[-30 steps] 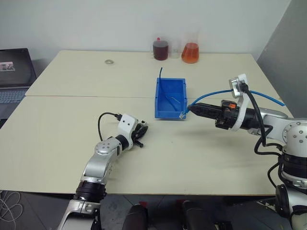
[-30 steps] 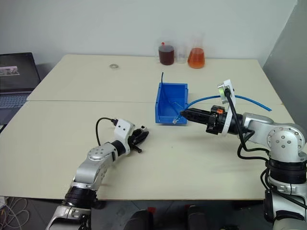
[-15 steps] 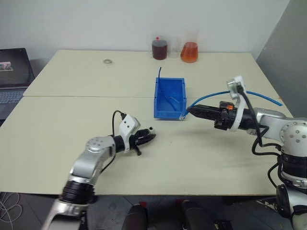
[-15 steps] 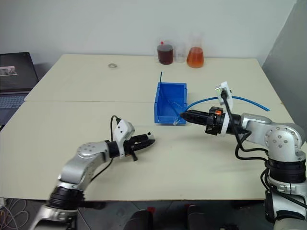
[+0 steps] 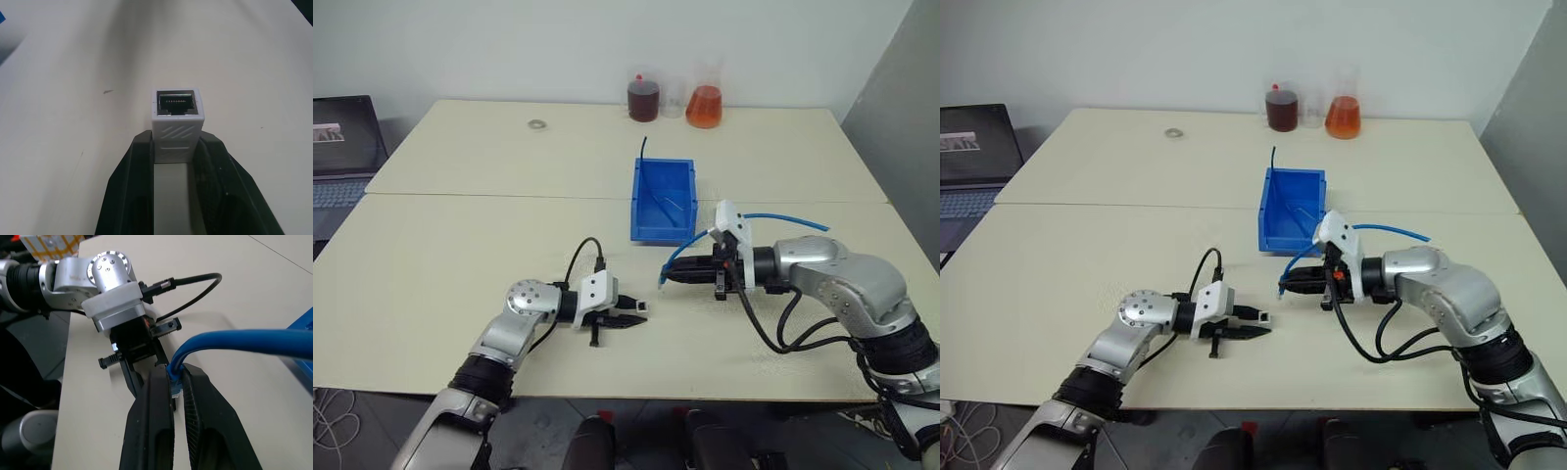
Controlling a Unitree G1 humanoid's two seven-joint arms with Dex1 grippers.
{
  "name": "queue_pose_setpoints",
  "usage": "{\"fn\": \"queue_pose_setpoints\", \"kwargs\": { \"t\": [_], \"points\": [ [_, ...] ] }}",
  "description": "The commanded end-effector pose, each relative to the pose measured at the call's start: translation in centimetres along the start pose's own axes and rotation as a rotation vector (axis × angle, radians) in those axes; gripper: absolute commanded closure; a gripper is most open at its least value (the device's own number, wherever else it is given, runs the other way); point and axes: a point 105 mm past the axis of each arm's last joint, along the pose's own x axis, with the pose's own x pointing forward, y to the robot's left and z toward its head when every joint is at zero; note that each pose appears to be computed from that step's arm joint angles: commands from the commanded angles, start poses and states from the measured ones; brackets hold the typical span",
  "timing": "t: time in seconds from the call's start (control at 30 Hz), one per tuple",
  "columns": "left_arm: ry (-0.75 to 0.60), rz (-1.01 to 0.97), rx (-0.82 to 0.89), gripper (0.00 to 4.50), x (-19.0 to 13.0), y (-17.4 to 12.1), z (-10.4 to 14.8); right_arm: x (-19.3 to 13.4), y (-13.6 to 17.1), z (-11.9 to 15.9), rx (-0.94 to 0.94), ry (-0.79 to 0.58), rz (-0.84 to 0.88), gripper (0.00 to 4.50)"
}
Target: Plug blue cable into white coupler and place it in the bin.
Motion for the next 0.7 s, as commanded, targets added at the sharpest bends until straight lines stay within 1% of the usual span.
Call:
{"fn": "queue_pose_setpoints", "kwargs": {
  "t": [0.03,0.2,0.33,0.53,0.7],
  "points": [
    [-0.013,-0.012,0.011,3.72,0.7,-0.1,0.0,1.0,0.9,0.2,-0.083,-0.011,0.047,4.46],
    [-0.033,-0.015,-0.009,3.72,0.7,-0.4,0.0,1.7,1.0,-0.2,-0.078,-0.018,0.062,4.46],
    [-0.031,-0.020,-0.011,3.72,0.7,-0.7,0.0,2.3,0.9,-1.2,-0.081,-0.013,0.056,4.46],
    [-0.029,-0.017,-0.018,3.72,0.6,-0.9,0.1,2.7,0.9,-1.6,-0.087,-0.015,0.056,4.46],
    [-0.027,-0.014,-0.024,3.72,0.6,-1.0,0.2,2.9,1.0,-2.6,-0.135,0.016,0.060,4.46]
  ]
}}
